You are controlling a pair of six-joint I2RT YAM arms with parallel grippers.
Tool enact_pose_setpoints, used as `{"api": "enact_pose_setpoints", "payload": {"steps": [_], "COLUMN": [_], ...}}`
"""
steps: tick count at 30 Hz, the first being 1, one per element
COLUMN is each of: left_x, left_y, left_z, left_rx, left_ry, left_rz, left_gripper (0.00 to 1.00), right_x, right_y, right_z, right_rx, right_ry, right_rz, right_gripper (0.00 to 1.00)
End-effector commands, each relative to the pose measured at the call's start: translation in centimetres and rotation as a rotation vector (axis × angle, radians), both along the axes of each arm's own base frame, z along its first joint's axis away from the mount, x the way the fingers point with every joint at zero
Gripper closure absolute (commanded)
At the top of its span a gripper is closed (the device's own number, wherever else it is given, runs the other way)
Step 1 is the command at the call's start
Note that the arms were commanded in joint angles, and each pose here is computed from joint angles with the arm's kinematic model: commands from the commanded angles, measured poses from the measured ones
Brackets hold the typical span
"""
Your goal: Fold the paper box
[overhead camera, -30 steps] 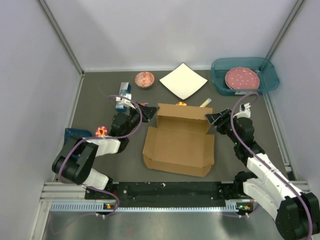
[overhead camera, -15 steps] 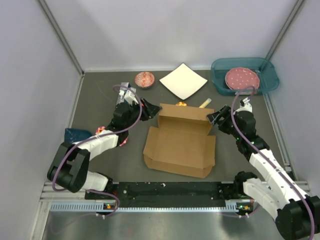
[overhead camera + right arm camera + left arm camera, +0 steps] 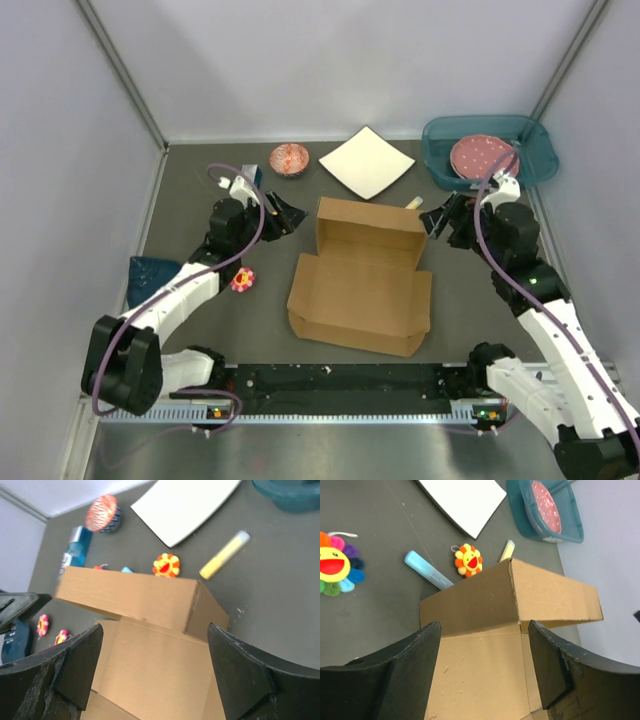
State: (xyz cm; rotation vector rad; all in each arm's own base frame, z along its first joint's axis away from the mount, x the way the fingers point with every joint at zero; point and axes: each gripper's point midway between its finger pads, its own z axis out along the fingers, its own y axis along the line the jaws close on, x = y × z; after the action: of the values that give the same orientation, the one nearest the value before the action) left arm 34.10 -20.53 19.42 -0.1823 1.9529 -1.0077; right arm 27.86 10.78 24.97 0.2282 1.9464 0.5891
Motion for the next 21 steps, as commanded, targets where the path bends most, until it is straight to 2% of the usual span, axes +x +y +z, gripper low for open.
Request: {"api": "enact_pose_setpoints", "payload": {"steps": [1,4,7,9,10,11,13,17,18,21], "left_x": [0.7,0.4,-1.1,-2.4,-3.3,-4.2,-5.5,-7.1,-7.4,-8.3], "left_y": [1.3,2.3,3.6,4.8,5.2,5.5,6.3,8.8,9.1,9.6], "left_z": [3.5,4.1,3.6,1.3,2.0,0.3,0.7,-1.6,-1.9,-2.5], "left_rx": [0.011,0.034,0.070,0.091,0.075,0.082,0.059,0.099,0.104,0.099], "left_ry": [-0.101,-0.093,-0.081,-0.016,-0.043,-0.015,-0.047,-0.041,-0.042,-0.044], "left_rz": [0.064,0.108,0.139,0.183,0.190,0.195,0.218,0.314,0.321,0.332], "left_gripper": [0.23,0.23,0.23,0.25,0.26,0.27,0.27,0.27,0.27,0.26], "right_x": [-0.7,-1.2,-2.8,-3.2,-3.3,-3.0,-3.2,-2.5,-2.2,-1.2], "right_y": [1.3,3.7,7.1,9.1,9.6,10.0,11.4,12.4,12.7,13.5], "right_z": [5.4,6.0,6.5,5.0,4.6,3.5,2.8,1.2,0.6,0.1], "right_rx": [-0.113,-0.301,-0.633,-0.919,-0.993,-1.100,-1.207,-1.352,-1.428,-1.510], "right_ry": [-0.139,-0.176,-0.284,-0.312,-0.318,-0.307,-0.343,-0.353,-0.357,-0.396], "right_rz": [0.109,0.189,0.242,0.255,0.259,0.240,0.282,0.306,0.325,0.321], "right_gripper": [0.14,0.14,0.14,0.14,0.14,0.15,0.15,0.16,0.16,0.17]}}
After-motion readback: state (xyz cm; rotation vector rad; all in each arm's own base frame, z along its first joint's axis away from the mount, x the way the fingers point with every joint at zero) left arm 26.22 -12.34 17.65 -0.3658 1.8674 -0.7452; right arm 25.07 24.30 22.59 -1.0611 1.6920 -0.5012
